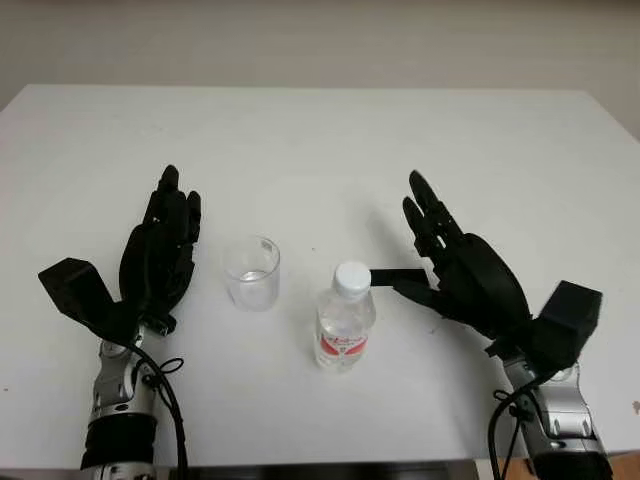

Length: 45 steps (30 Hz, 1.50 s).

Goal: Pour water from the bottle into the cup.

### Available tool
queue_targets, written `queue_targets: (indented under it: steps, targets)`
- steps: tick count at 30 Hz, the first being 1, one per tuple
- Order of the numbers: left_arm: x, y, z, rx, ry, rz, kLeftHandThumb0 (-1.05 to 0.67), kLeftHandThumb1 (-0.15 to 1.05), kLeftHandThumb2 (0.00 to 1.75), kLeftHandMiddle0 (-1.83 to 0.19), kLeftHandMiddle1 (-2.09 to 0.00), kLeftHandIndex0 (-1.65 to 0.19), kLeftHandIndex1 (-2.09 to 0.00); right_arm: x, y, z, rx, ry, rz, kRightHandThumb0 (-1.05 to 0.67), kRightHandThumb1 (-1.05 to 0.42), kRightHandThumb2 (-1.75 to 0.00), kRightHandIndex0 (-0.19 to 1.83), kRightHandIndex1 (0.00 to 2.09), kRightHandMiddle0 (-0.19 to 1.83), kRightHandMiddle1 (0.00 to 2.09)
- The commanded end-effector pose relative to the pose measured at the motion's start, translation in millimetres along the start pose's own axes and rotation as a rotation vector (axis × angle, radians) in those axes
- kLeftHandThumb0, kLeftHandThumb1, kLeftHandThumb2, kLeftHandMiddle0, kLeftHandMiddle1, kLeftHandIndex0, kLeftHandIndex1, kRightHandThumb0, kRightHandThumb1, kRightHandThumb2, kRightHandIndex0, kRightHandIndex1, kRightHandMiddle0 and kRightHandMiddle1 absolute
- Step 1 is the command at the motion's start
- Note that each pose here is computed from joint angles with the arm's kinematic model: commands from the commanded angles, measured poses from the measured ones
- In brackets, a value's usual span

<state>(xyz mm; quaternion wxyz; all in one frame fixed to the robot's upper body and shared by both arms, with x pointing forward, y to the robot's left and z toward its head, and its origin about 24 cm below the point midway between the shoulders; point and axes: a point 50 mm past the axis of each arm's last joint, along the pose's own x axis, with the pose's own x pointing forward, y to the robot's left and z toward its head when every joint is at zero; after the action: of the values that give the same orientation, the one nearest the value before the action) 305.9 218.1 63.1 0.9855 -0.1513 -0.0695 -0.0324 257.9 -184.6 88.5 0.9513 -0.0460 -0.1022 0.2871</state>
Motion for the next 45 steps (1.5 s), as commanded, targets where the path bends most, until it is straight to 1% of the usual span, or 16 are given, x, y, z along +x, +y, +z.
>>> queue_targets:
  steps: [1,4,8,11,13,16,19,23,26,31,37,42,43,44,45]
  targets:
    - [3.4,-0.5,6.7,0.009,-0.024,-0.018,-0.7,1.05,0.4,0.08,-0.05,0.06,-0.05,-5.6,6.4,9.9,0.029,-0.029,0.068,-0.96,-0.87,-0.05,-0.19,0.0,-0.19,0.0]
    - [3.6,0.0,6.4,0.009,-0.027,-0.023,-0.7,1.05,0.4,0.08,-0.05,0.07,-0.05,-9.6,16.4,17.5,0.083,-0.068,0.156,-0.9,-0.85,-0.04,-0.19,0.0,-0.19,0.0]
    - [3.4,-0.5,6.8,0.01,-0.024,-0.014,-0.7,1.05,0.39,0.07,-0.06,0.06,-0.06,-13.2,31.6,24.3,0.087,-0.042,0.225,-0.93,-0.85,-0.05,-0.19,0.0,-0.19,0.0]
    - [3.6,-0.6,7.3,0.012,-0.018,-0.009,-0.7,1.05,0.39,0.07,-0.06,0.05,-0.06,-11.5,40.5,21.2,0.084,-0.029,0.258,-0.93,-0.86,-0.05,-0.19,0.0,-0.19,0.0]
    - [3.3,-0.4,7.8,0.013,-0.02,-0.011,-0.7,1.05,0.39,0.06,-0.06,0.05,-0.06,-8.5,45.3,15.5,0.106,-0.026,0.273,-0.94,-0.86,-0.05,-0.19,0.0,-0.19,0.0]
    - [3.3,-0.3,8.3,0.008,-0.022,-0.013,-0.69,1.05,0.39,0.07,-0.05,0.06,-0.06,-5.2,51.3,5.6,0.137,0.008,0.26,-0.94,-0.85,-0.05,-0.19,0.0,-0.19,0.0]
    - [3.5,-0.6,8.4,0.004,-0.024,-0.013,-0.69,1.05,0.39,0.07,-0.06,0.06,-0.06,-1.4,58.6,-4.7,0.113,0.042,0.211,-0.93,-0.85,-0.06,-0.19,0.0,-0.19,0.0]
    - [3.6,-0.7,8.2,0.006,-0.023,-0.011,-0.69,1.05,0.4,0.07,-0.05,0.06,-0.06,6.2,69.4,-18.4,0.055,0.041,0.179,-0.92,-0.88,-0.06,-0.19,0.0,-0.19,0.0]
    - [3.6,-0.6,8.1,0.0,-0.026,-0.008,-0.69,1.05,0.38,0.07,-0.05,0.06,-0.06,11.4,77.6,-23.6,0.036,0.03,0.175,-0.93,-0.88,-0.06,-0.19,0.0,-0.19,0.0]
    - [3.6,-1.1,8.0,-0.002,-0.029,0.005,-0.69,1.05,0.37,0.07,-0.06,0.05,-0.06,15.1,85.0,-21.2,0.013,-0.004,0.18,-0.91,-0.86,-0.05,-0.19,0.0,-0.19,0.0]
    - [4.2,-1.6,7.6,0.013,-0.027,-0.003,-0.7,1.05,0.38,0.07,-0.05,0.06,-0.05,15.1,85.1,-17.7,-0.007,-0.01,0.18,-0.92,-0.85,-0.05,-0.19,0.0,-0.19,0.0]
    - [5.2,-2.4,7.1,0.003,-0.029,-0.007,-0.69,1.05,0.38,0.07,-0.05,0.06,-0.05,15.6,84.1,-13.3,-0.02,-0.026,0.184,-0.9,-0.84,-0.05,-0.19,0.0,-0.18,0.01]
    - [5.4,-2.5,6.9,0.001,-0.029,-0.008,-0.69,1.05,0.38,0.07,-0.05,0.06,-0.05,15.8,83.8,-12.0,-0.028,-0.038,0.18,-0.89,-0.85,-0.05,-0.19,0.0,-0.15,0.02]
    - [5.5,-2.8,6.8,0.003,-0.03,-0.008,-0.69,1.05,0.38,0.07,-0.05,0.06,-0.05,16.1,83.8,-10.8,-0.02,-0.051,0.172,-0.88,-0.85,-0.05,-0.15,0.02,-0.08,0.06]
    - [5.6,-3.1,6.5,0.0,-0.032,-0.007,-0.7,1.05,0.39,0.07,-0.05,0.06,-0.05,16.6,83.8,-9.8,-0.015,-0.064,0.167,-0.85,-0.84,-0.05,0.04,0.27,0.1,0.3]
